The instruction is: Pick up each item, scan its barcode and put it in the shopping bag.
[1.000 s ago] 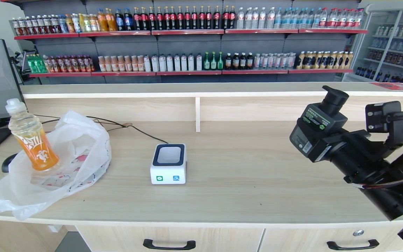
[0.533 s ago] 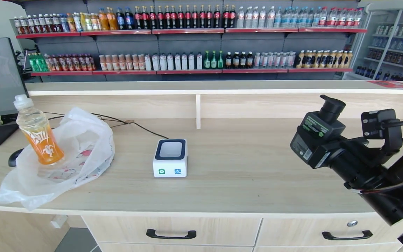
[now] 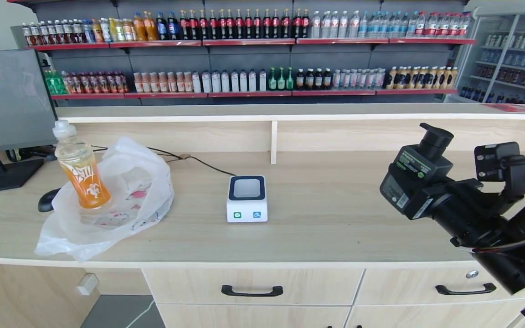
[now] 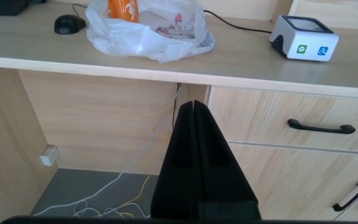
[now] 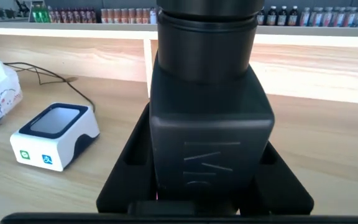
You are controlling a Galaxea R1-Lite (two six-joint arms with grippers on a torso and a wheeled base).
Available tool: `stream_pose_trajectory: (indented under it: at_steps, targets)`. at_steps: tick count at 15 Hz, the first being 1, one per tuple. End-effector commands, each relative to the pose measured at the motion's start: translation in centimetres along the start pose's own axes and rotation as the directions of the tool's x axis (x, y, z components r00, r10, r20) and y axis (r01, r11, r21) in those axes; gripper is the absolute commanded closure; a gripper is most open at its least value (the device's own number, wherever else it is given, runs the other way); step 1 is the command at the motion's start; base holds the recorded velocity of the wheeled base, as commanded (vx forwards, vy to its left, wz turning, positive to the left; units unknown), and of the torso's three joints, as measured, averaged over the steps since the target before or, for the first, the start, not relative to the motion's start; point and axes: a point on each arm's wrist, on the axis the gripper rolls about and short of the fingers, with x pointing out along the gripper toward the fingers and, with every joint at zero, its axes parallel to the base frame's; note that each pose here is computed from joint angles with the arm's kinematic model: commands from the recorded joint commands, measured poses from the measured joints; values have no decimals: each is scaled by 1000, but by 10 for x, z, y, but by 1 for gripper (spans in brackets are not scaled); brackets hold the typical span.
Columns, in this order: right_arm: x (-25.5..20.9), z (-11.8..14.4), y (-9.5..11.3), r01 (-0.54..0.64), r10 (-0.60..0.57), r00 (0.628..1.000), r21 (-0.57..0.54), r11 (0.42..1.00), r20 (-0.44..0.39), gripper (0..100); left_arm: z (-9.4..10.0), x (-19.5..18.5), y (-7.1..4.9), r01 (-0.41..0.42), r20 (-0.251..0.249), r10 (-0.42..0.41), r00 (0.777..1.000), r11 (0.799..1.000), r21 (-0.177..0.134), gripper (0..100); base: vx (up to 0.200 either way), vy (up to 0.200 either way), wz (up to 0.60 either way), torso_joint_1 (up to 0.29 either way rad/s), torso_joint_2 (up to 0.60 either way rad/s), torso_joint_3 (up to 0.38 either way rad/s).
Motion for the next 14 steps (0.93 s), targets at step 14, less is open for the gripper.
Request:
stream_pose_trajectory:
  at_steps: [14]
  targets:
    - [-4,3,-2,3,-3,1000,12,1000,9,100,0,0,0,0,1,0,1000,1000,-2,100,0,186,0,4,1,2]
